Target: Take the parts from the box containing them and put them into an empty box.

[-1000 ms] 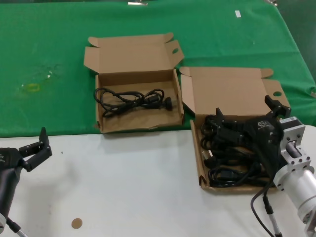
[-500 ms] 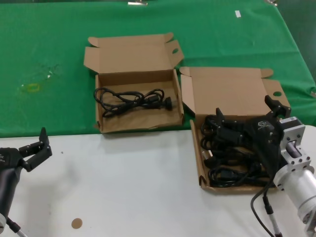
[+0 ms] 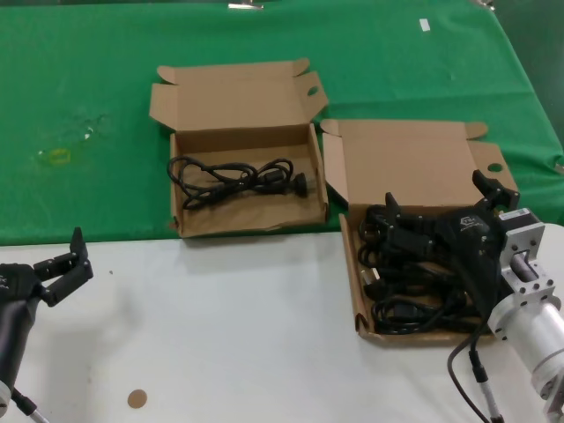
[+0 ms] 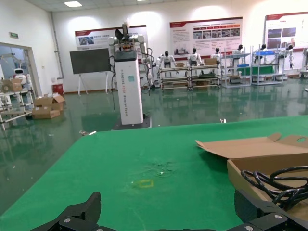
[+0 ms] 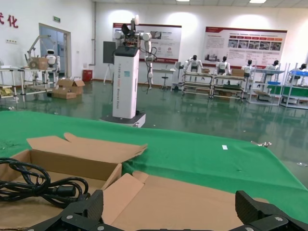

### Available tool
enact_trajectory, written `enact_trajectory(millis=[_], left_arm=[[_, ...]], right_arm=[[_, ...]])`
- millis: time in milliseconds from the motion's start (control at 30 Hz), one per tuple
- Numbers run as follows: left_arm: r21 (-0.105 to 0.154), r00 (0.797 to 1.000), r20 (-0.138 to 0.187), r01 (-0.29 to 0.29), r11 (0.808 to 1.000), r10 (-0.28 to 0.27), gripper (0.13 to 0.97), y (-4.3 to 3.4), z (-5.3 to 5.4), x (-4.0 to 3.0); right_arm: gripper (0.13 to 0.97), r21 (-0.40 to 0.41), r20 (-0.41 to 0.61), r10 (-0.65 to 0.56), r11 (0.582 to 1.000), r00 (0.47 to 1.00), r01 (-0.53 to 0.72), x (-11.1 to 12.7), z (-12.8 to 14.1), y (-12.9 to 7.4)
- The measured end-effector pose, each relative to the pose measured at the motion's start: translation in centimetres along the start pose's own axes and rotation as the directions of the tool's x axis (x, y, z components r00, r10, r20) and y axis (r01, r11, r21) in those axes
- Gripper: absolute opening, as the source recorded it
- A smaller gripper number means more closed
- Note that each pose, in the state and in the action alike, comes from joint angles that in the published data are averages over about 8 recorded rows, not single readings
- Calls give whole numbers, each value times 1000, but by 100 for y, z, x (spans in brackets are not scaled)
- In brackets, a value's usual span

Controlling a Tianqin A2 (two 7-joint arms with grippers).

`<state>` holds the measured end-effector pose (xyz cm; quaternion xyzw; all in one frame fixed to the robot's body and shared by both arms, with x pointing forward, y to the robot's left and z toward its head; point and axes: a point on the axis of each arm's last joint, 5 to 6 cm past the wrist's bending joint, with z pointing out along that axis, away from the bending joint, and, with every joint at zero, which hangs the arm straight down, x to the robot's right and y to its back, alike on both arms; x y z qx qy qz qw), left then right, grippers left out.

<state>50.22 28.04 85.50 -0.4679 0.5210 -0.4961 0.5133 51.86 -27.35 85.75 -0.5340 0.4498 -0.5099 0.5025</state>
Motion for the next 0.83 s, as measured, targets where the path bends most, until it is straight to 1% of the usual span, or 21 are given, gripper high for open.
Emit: enact_trajectory(millis=[833], left_arm=[[0,1000,0,0,1000,0,966,0,0,0]], right_arm=[[966,0,0,0,1000,1000,0,0,0,0]])
